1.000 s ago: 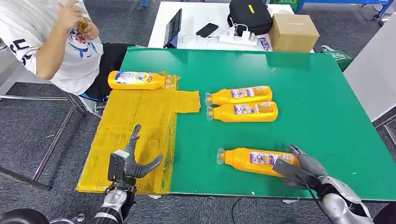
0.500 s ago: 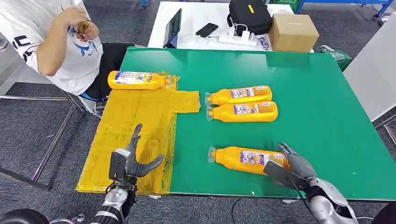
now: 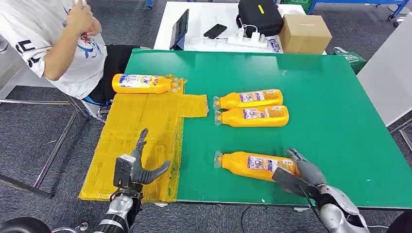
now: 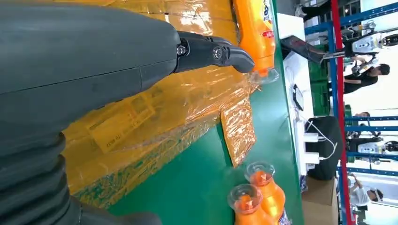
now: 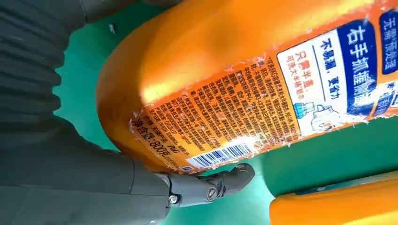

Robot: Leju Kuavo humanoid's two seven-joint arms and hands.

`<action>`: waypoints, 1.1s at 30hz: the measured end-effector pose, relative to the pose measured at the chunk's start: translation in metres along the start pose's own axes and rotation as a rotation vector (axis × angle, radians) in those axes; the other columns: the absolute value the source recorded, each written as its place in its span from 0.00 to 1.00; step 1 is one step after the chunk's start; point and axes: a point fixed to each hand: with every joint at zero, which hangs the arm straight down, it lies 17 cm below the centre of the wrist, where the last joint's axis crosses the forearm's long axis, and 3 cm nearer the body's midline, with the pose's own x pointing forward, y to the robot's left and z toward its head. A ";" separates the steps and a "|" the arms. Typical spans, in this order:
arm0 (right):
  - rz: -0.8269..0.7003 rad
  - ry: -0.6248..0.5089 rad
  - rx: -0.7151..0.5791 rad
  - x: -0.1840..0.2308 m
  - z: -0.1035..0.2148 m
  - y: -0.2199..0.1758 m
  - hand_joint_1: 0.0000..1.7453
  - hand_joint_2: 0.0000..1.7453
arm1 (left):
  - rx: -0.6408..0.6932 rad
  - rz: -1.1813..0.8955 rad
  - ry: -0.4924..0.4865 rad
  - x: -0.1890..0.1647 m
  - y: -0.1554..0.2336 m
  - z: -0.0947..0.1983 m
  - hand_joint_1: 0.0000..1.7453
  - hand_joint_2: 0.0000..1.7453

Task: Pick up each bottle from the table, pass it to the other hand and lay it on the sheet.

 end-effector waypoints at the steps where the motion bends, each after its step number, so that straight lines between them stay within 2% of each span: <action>1: 0.002 -0.005 -0.002 0.001 0.000 0.000 0.81 1.00 | -0.001 0.000 0.001 0.000 0.000 0.000 0.00 1.00; 7: -0.012 -0.026 -0.020 0.010 -0.002 0.002 0.85 1.00 | -0.009 -0.001 0.006 -0.002 -0.003 0.001 0.00 1.00; 8: -0.015 -0.027 -0.022 0.011 -0.002 0.002 1.00 1.00 | -0.013 0.000 0.008 -0.002 -0.004 0.001 0.00 1.00; 29: -0.079 -0.063 -0.101 0.032 -0.007 0.007 1.00 1.00 | -0.031 0.012 0.020 -0.006 -0.010 0.000 0.00 1.00; 33: -0.096 -0.157 -0.192 0.055 -0.003 -0.001 1.00 1.00 | -0.027 0.022 0.021 -0.005 -0.010 0.000 0.00 1.00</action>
